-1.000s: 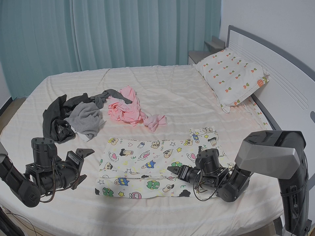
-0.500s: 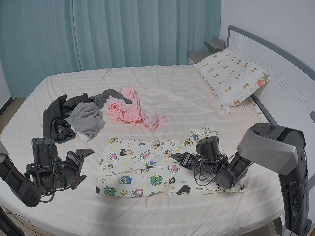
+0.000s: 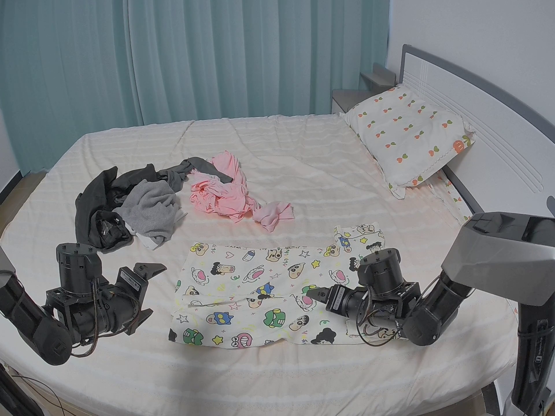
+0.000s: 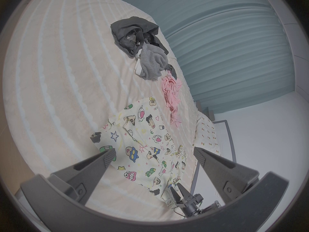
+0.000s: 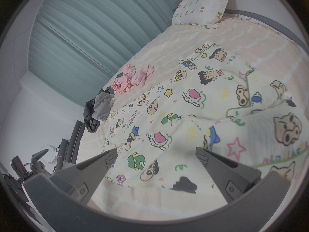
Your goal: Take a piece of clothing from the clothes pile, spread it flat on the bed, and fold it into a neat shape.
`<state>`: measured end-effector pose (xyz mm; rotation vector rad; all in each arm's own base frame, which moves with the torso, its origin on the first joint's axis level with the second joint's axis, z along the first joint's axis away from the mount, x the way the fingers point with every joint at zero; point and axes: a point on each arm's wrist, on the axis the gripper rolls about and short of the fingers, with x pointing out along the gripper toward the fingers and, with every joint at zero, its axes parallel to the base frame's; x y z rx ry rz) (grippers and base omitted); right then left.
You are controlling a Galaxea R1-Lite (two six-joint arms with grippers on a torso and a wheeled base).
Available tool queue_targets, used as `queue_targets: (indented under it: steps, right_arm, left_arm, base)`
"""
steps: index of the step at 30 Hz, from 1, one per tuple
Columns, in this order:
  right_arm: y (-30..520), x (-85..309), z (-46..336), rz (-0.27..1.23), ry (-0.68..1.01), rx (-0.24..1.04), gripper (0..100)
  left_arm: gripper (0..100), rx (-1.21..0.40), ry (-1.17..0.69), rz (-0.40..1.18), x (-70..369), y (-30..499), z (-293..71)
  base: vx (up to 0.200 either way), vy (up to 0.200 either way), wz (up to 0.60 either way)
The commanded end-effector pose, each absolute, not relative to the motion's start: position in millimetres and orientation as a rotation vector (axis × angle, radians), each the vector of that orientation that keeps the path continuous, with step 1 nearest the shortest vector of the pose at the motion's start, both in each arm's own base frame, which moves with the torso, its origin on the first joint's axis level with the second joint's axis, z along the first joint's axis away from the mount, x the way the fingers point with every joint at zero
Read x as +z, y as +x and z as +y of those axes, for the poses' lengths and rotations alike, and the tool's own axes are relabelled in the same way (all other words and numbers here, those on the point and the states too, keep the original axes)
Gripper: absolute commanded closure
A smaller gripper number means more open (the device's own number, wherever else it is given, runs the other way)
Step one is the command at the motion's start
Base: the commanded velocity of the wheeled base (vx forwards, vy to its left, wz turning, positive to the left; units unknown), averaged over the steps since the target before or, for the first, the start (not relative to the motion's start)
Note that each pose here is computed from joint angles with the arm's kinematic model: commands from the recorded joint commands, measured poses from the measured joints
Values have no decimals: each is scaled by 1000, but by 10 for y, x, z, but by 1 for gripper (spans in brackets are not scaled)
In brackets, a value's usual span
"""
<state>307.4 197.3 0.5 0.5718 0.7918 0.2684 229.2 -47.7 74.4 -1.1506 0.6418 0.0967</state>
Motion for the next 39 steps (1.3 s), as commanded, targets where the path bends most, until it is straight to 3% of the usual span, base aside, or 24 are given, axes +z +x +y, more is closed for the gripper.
queue_targets:
  steps: [1, 13, 24, 38, 39]
  right_arm:
    - [3061, 280, 1602, 746, 593, 241, 0]
    - [3230, -53, 484, 827, 524, 187, 0]
    - [3197, -443, 267, 919, 458, 192, 0]
    - [3061, -226, 246, 908, 503, 254, 0]
    - [3056, -227, 252, 911, 506, 262, 100]
  left_arm:
    - [0, 96, -1151, 642, 743, 2293, -479]
    - [0, 81, -1148, 659, 736, 2267, -508]
    - [0, 77, -1142, 675, 713, 2253, -531]
    - [0, 83, -1139, 685, 688, 2259, -536]
    - [0, 83, -1139, 685, 688, 2259, -536]
  base:
    - [0, 0, 0]
    - [0, 0, 0]
    - [0, 0, 0]
    - [0, 0, 0]
    - [0, 0, 0]
